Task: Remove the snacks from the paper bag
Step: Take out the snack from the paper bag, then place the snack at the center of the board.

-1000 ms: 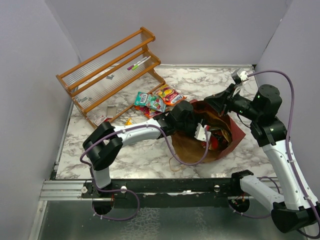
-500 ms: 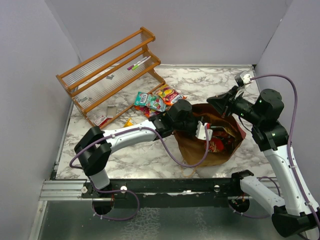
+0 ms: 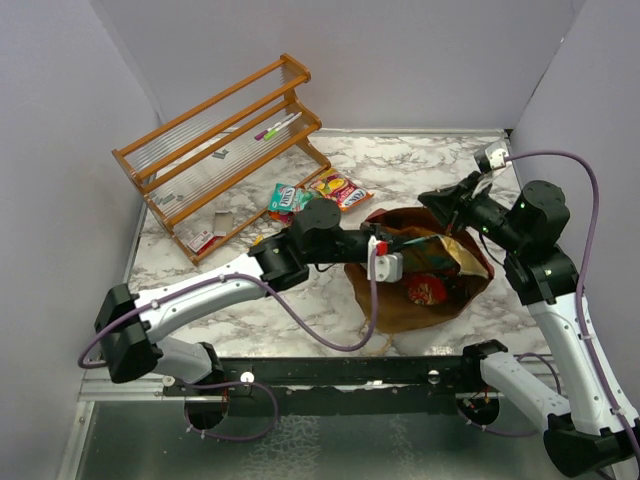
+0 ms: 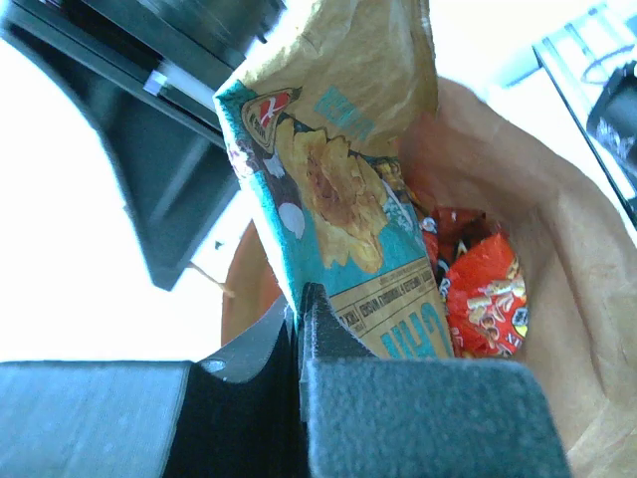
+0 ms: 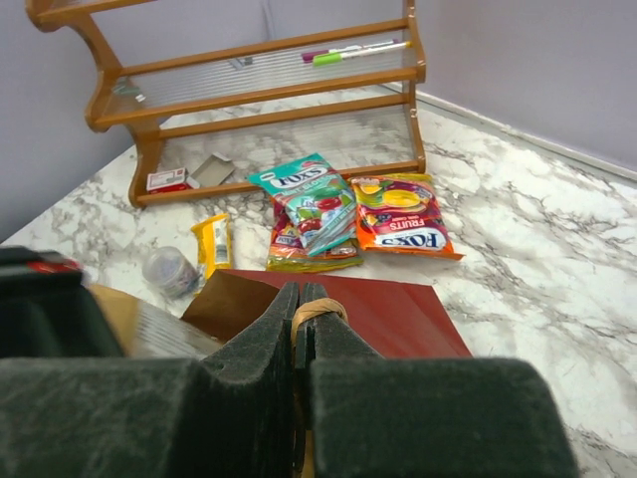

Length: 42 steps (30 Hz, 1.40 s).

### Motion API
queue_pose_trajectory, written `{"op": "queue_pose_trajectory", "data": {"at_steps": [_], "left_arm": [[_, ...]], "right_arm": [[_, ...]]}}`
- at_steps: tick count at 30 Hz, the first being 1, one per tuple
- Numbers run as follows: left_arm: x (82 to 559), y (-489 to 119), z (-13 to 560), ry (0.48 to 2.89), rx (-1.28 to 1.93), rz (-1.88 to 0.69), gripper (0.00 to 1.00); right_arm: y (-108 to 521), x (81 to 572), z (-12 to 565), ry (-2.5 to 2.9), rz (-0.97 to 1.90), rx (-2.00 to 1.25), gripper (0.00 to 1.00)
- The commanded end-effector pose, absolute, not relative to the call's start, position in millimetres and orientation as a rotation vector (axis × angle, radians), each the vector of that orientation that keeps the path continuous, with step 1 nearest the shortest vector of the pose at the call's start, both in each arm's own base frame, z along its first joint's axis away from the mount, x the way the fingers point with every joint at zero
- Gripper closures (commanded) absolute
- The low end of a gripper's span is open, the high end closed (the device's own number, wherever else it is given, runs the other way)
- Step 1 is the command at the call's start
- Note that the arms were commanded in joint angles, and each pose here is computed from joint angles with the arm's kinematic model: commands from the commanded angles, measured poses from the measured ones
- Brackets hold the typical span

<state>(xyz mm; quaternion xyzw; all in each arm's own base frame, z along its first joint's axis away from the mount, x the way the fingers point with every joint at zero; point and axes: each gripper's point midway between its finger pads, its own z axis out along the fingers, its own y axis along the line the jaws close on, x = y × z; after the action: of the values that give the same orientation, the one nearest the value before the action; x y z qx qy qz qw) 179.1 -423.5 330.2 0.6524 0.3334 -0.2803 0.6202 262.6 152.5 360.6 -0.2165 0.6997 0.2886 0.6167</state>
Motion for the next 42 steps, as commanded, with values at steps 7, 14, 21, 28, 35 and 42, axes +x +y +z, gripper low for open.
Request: {"op": "queue_pose_trajectory", "data": {"at_steps": [7, 14, 21, 28, 35, 42], "left_arm": [[130.1, -348.0, 457.7, 0.605, 1.195, -0.724, 1.0], [135.7, -258.1, 506.9, 0.815, 0.849, -0.698, 1.0], [187.6, -177.1, 469.7, 1.294, 0.42, -0.519, 1.0], [203.3, -157.5, 396.7, 1.518, 0.194, -0.472, 1.0], [210.5, -202.4, 345.8, 1.632, 0.248, -0.54, 1.0], [216.7, -264.5, 307.7, 1.759, 0.28, -0.684, 1.0]], "right_arm": [[125.3, 275.8, 369.7, 1.591, 0.53, -0.32, 0.98], [120.8, 275.2, 367.5, 1.595, 0.517, -0.288, 0.98], [63.8, 281.0, 370.5, 1.605, 0.278, 0.007, 0.98], [22.0, 266.7, 377.6, 1.558, 0.106, 0.163, 0.98], [8.7, 253.8, 380.2, 1.545, 0.045, 0.182, 0.98], [12.6, 250.4, 383.6, 1.532, 0.081, 0.181, 0.98]]}}
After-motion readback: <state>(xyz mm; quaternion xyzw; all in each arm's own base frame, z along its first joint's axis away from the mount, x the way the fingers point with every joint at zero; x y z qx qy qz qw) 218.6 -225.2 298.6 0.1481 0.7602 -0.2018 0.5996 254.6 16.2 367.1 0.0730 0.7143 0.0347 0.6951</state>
